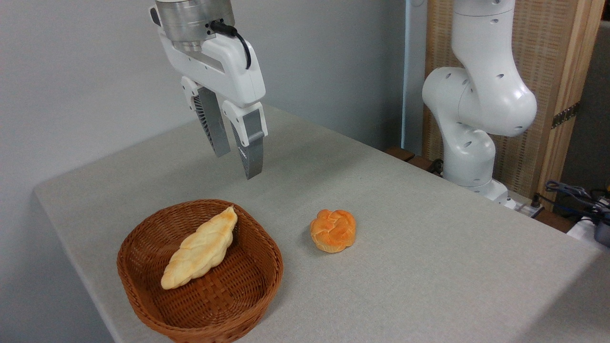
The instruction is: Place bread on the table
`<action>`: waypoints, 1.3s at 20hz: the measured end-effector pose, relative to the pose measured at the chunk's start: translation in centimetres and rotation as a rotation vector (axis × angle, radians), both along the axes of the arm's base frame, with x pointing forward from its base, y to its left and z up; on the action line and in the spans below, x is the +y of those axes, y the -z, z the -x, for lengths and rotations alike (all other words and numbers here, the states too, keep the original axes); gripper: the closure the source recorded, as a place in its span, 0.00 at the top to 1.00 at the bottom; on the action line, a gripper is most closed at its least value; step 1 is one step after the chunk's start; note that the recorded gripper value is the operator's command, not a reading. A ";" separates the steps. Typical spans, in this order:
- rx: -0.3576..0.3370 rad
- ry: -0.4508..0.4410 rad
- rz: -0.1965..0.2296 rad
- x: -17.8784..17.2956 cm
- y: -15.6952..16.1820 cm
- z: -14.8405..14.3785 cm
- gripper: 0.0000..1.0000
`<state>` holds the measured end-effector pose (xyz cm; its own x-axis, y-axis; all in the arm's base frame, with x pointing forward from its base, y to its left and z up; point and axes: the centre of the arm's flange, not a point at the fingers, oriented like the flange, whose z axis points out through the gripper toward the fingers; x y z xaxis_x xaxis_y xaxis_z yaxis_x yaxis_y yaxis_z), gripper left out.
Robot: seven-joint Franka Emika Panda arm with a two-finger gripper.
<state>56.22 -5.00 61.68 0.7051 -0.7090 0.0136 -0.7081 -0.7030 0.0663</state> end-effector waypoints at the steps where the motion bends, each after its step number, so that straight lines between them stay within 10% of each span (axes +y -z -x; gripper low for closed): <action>1: 0.000 0.004 0.000 0.0 0.0 0.0 1.00; 7: -0.007 0.009 -0.064 0.5 0.0 -0.1 1.00; 26: -0.045 -0.045 -0.060 0.2 0.1 -0.8 1.00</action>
